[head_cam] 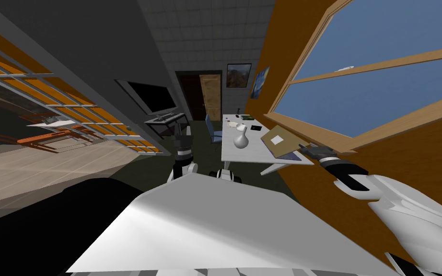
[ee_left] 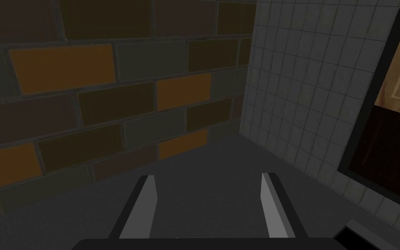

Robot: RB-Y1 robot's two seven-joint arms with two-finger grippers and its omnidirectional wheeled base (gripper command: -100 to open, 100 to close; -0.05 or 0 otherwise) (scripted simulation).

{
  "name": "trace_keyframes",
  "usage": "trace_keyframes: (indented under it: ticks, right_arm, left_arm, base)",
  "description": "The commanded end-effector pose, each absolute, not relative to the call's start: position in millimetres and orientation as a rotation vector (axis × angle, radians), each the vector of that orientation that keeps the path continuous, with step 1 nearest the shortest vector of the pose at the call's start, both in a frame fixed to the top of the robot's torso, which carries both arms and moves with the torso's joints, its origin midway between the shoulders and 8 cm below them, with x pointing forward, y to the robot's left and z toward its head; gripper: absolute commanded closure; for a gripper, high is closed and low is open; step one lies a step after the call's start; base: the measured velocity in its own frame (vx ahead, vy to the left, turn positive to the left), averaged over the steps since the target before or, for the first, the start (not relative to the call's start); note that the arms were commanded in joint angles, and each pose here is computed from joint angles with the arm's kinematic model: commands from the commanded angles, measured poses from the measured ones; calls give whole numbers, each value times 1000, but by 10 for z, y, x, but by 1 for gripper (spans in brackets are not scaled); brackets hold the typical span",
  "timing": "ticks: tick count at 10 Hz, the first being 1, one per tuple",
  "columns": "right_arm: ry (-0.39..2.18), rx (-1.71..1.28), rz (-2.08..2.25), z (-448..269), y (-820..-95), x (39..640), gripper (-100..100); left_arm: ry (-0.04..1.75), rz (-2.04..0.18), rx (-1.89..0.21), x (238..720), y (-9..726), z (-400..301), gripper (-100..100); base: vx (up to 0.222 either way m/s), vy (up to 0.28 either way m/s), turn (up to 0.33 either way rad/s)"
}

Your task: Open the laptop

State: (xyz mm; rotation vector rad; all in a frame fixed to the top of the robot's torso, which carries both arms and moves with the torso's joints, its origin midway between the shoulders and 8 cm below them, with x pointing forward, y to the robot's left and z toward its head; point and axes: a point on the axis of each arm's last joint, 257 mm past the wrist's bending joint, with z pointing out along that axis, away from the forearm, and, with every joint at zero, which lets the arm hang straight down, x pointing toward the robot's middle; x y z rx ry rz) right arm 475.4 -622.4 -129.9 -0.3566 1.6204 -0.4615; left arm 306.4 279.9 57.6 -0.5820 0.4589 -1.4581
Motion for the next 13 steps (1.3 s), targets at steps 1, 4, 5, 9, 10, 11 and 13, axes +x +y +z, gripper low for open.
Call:
trace_keyframes:
  ticks: [1, 4, 5, 9, 10, 11, 13]
  right_arm:
    - [1644, -349, -390, -1464, -6122, 4866, 100]
    - [1653, -336, -340, -1517, -6060, 5015, 100]
    - [1658, -327, -341, -1535, -6089, 5026, 100]
    - [1688, -298, -302, -1660, -6109, 5105, 100]
    - [1677, -318, -247, -1621, -5931, 5245, 100]
    - [1689, -297, -254, -1658, -6007, 5245, 100]
    - [1692, -290, -211, -1650, -5933, 5361, 100]
  left_arm:
    - [459, -1458, -582, 3064, 2798, 576, 0]
    - [459, -1458, -582, 3064, 2798, 576, 0]
    - [459, -1458, -582, 3064, 2799, 576, 0]
    - [459, -1458, -582, 3064, 2799, 576, 0]
    - [459, -1458, -582, 3064, 2799, 576, 0]
    - [459, -1458, -582, 3064, 2799, 576, 0]
    - [459, -1458, -582, 3064, 2798, 576, 0]
  base:
    - [-3, -15, -122]
    - [0, -16, -62]
    - [-1, -17, -71]
    - [0, -11, -37]
    - [3, -23, -115]
    - [2, -21, -67]
    - [-4, -4, -52]
